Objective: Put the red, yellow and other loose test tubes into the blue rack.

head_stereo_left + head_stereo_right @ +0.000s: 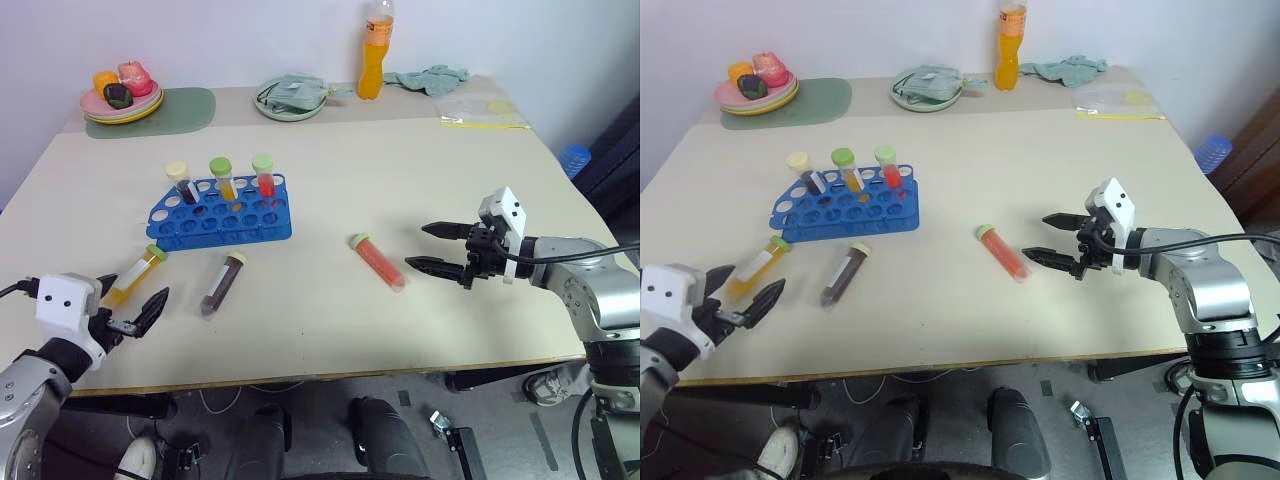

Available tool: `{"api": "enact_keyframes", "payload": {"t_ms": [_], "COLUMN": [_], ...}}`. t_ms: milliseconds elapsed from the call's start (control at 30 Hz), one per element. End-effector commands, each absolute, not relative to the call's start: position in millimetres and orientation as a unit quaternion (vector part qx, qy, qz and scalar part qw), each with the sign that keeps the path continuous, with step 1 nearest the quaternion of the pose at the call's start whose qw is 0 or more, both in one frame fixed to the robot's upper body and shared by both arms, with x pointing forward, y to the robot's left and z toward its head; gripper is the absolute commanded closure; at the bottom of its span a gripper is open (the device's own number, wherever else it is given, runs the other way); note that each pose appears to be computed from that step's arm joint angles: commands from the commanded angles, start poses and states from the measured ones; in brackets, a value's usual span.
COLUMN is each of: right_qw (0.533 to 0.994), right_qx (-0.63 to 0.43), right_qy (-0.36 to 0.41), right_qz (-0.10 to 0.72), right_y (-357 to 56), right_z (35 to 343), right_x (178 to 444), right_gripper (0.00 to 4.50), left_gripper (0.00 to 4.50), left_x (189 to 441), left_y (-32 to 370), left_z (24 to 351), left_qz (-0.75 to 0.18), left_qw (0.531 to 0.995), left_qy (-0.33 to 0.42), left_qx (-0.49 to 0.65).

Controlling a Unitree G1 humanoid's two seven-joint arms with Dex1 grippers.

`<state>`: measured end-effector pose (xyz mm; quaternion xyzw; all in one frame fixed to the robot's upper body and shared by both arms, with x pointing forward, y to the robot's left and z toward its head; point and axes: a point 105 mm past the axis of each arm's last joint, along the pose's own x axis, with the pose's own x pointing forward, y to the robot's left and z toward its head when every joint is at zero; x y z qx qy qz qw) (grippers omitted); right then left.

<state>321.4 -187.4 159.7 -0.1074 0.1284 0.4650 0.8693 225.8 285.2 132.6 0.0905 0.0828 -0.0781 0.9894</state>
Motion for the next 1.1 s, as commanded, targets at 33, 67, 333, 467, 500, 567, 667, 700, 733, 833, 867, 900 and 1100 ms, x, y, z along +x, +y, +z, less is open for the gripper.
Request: {"api": "enact_keyframes", "payload": {"t_ms": [33,67,333,467,500,567,667,700,733,833,867,900,1100], "right_qw": [0.871,0.871,0.875,0.866,0.864,0.858,0.854,0.854,0.854,0.849,0.847,0.844,0.823], "right_qx": [-0.116,-0.117,-0.131,-0.126,-0.125,-0.124,-0.112,-0.111,-0.112,-0.115,-0.117,-0.117,-0.12], "right_qy": [0.111,0.112,0.144,0.258,0.286,0.327,0.378,0.395,0.407,0.433,0.44,0.446,0.484], "right_qz": [0.464,0.463,0.444,0.41,0.394,0.376,0.338,0.319,0.304,0.279,0.275,0.272,0.273], "right_y": [-184,-183,-162,-151,-148,-141,-131,-130,-129,-124,-123,-121,-111], "right_z": [171,171,177,168,166,167,171,170,170,169,168,167,151], "right_x": [326,327,339,343,345,346,350,352,355,361,363,364,363], "right_gripper": [0.0,0.0,0.0,0.0,0.0,0.0,0.0,0.0,0.0,0.0,0.0,0.0,0.0], "left_gripper": [0.05,0.05,0.05,0.05,0.05,0.05,0.05,0.05,0.05,0.05,0.05,0.05,0.05], "left_x": [224,224,220,216,216,216,219,220,222,226,226,226,223], "left_y": [284,283,251,213,203,188,172,168,163,150,146,144,133], "left_z": [143,143,145,135,133,128,122,120,119,119,118,118,115], "left_qz": [-0.071,-0.071,-0.152,-0.253,-0.275,-0.306,-0.334,-0.341,-0.347,-0.363,-0.366,-0.367,-0.37], "left_qw": [0.99,0.99,0.981,0.956,0.949,0.939,0.93,0.928,0.926,0.922,0.921,0.921,0.922], "left_qy": [0.061,0.061,0.062,0.086,0.089,0.09,0.088,0.086,0.082,0.07,0.067,0.065,0.061], "left_qx": [0.108,0.108,0.099,0.12,0.125,0.129,0.127,0.126,0.126,0.117,0.114,0.111,0.102]}}
